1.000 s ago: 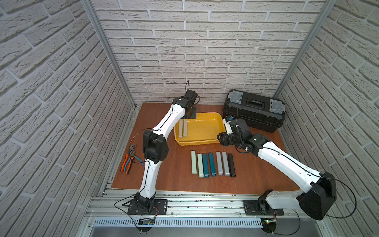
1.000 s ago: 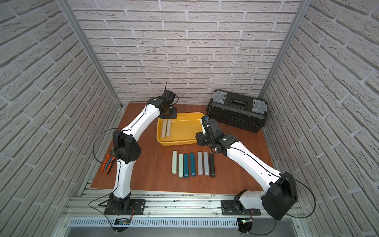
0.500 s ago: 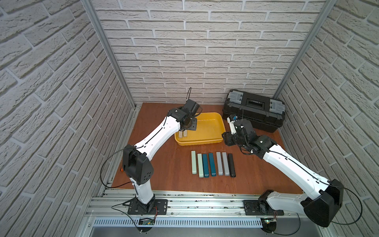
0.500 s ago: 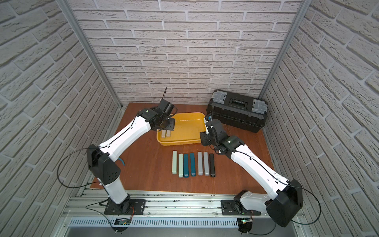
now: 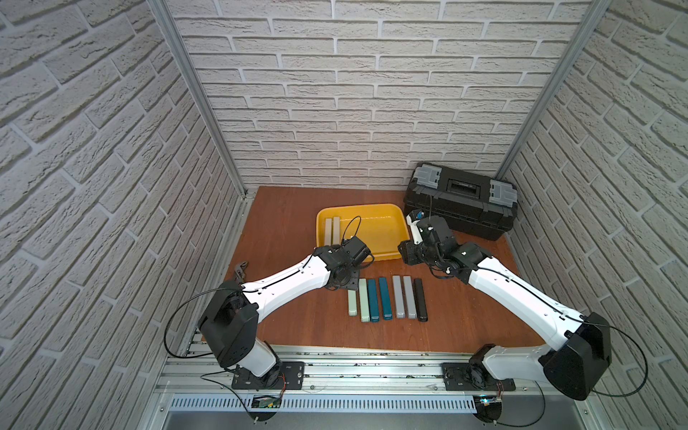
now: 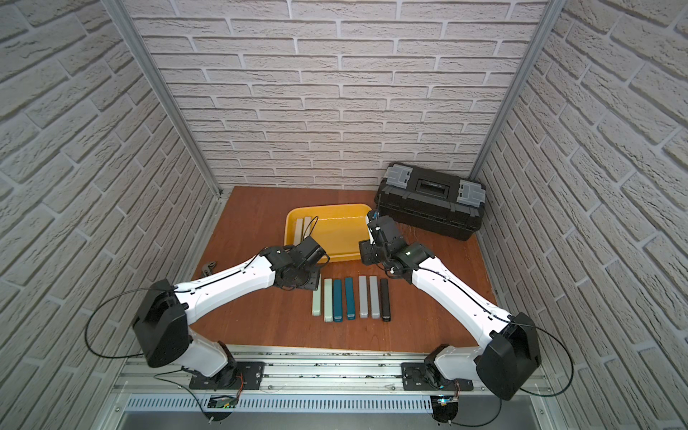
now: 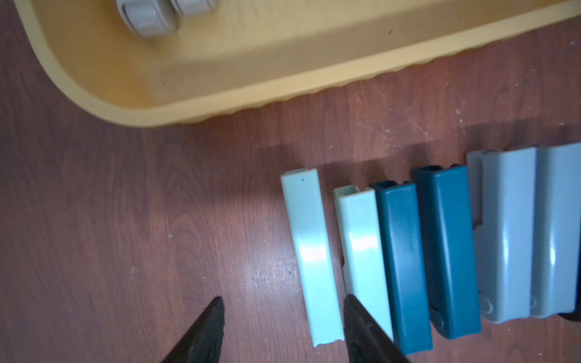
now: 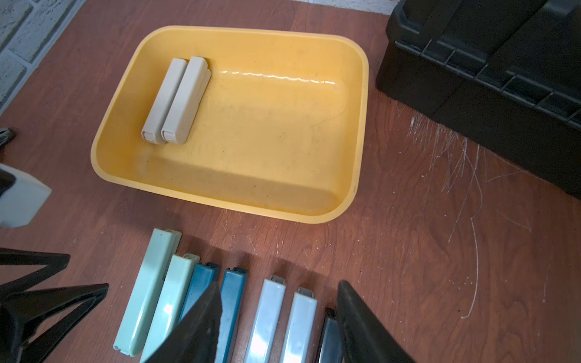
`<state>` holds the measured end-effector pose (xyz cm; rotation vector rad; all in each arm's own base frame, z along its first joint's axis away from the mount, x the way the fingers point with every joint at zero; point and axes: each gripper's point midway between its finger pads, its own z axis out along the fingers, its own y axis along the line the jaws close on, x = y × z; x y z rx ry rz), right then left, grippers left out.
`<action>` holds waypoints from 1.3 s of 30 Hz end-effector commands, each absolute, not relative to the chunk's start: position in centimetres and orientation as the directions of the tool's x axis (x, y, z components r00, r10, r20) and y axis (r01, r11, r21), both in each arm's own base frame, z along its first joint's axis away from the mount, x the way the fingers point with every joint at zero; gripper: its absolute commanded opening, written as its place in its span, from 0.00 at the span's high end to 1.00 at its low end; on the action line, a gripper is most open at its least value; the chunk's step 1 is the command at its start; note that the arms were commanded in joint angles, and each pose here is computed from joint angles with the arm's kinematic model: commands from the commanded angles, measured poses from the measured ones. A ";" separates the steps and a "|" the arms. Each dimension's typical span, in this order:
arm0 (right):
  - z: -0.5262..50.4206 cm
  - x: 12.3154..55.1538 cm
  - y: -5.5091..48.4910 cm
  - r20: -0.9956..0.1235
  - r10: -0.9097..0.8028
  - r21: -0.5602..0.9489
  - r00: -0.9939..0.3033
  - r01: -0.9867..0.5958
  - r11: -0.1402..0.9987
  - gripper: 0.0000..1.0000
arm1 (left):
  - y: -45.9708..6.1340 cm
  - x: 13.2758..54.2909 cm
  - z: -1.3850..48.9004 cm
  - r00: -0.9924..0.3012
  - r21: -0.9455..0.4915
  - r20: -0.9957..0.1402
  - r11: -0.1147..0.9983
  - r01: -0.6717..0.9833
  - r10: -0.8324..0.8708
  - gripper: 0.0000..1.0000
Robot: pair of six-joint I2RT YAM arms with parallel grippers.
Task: Put the pruning pliers into the storage box
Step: Pick up the pruning pliers from the center of the board.
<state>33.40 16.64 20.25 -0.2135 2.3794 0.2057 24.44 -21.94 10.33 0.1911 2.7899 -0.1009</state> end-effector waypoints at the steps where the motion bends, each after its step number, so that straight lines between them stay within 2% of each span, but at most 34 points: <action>1: 21.2 33.5 17.1 -0.713 -0.046 0.134 -0.700 -0.200 0.971 0.41 | -22.8 24.3 10.9 -0.930 -0.135 -0.365 0.986 0.103 0.047 0.39; 7: 20.6 33.2 17.1 -0.695 -0.063 0.127 -0.717 -0.209 0.970 0.40 | -23.2 24.1 9.6 -0.935 -0.128 -0.349 0.986 0.105 0.055 0.38; 12: 20.6 33.4 17.4 -0.704 -0.052 0.142 -0.709 -0.213 0.967 0.33 | -23.5 24.3 8.2 -0.943 -0.125 -0.330 0.989 0.079 0.034 0.38; 39: 19.3 33.3 17.5 -0.677 -0.074 0.133 -0.732 -0.221 0.966 0.34 | -23.5 24.0 3.9 -0.970 -0.073 -0.243 0.996 0.052 0.033 0.39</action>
